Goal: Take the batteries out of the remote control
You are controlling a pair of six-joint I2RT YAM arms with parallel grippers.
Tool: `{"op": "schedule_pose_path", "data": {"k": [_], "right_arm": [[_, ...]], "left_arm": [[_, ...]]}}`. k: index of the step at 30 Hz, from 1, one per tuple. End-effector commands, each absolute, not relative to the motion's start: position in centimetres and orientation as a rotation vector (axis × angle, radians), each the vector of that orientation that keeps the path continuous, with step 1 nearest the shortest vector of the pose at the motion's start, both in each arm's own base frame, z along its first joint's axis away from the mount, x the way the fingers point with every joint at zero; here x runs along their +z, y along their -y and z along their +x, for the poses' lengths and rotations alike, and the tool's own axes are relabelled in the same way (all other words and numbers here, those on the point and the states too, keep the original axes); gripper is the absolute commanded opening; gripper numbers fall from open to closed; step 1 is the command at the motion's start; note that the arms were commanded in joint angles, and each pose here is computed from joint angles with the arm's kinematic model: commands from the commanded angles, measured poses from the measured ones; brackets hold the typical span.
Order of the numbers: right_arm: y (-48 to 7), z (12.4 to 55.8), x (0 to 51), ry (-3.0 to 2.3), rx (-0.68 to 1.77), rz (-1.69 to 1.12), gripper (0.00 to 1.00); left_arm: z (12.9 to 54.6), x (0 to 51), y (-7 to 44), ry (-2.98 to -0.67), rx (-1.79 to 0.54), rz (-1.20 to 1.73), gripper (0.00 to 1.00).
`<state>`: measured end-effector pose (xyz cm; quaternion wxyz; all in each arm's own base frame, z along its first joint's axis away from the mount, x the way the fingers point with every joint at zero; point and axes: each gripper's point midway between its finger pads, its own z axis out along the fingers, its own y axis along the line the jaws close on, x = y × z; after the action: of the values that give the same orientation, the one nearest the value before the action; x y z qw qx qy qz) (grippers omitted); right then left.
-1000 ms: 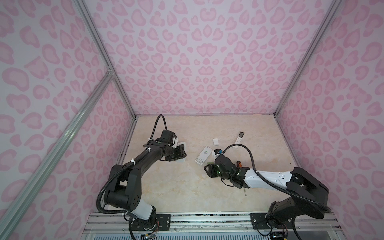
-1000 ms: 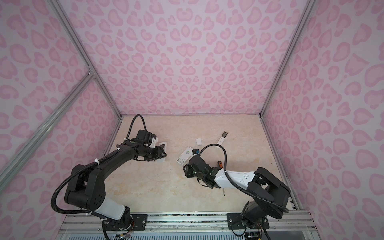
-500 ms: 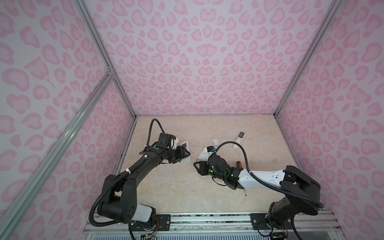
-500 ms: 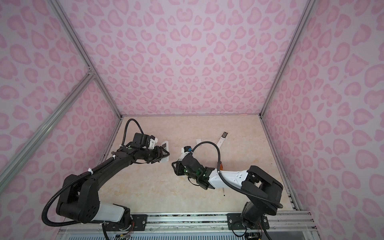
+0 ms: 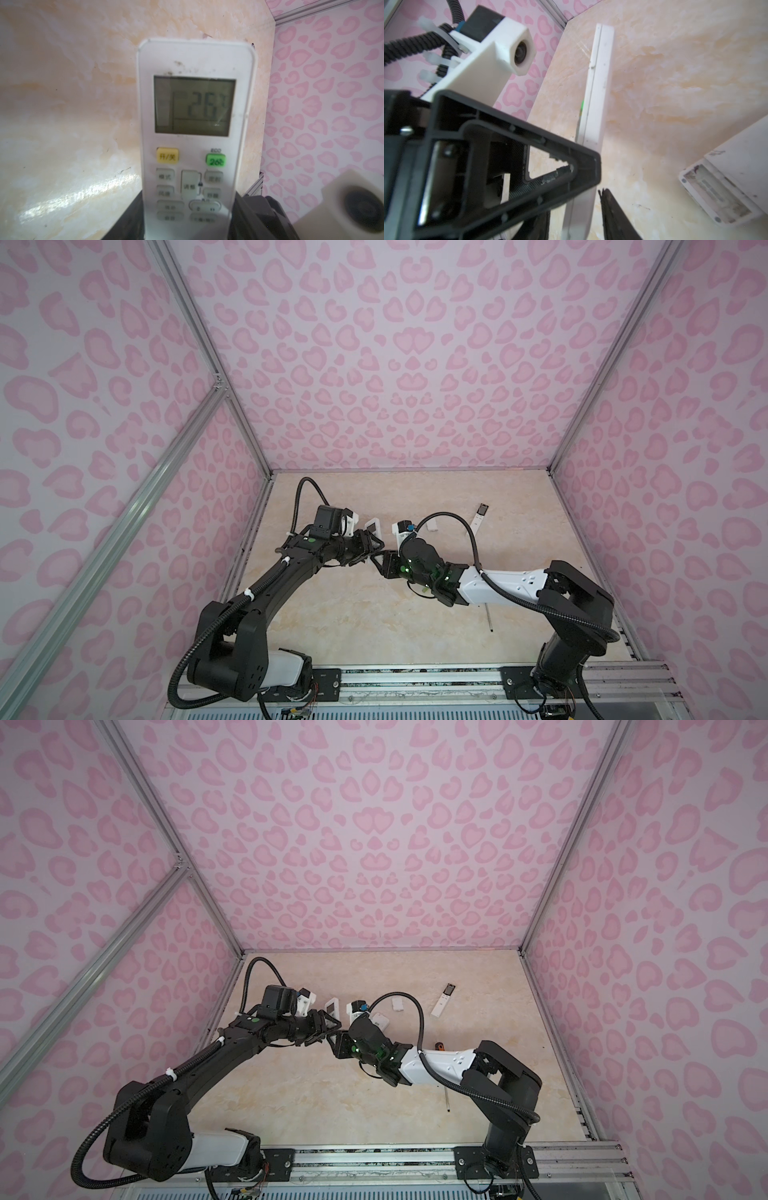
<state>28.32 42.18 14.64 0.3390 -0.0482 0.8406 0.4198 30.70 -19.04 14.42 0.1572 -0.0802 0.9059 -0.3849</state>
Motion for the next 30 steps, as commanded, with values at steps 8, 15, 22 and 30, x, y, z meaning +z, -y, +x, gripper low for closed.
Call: {"op": "schedule_pose_path", "data": {"k": [8,15,22,30], "right_arm": [[-42.7,28.6,15.0,-2.162,1.124,-0.114,0.10],[-42.1,28.6,15.1,-2.149,1.114,-0.103,0.00],[-41.4,28.8,15.5,-2.134,1.056,-0.129,0.00],[-39.3,29.2,16.8,-2.104,0.856,-0.225,0.00]], "left_arm": [[30.6,15.5,19.3,-2.540,-1.128,-0.189,0.43],[30.4,15.7,18.8,-2.530,-1.098,-0.189,0.52],[30.3,17.6,18.3,-2.485,-1.052,-0.130,0.76],[30.7,21.3,14.9,-2.444,-0.963,-0.176,0.84]]}}
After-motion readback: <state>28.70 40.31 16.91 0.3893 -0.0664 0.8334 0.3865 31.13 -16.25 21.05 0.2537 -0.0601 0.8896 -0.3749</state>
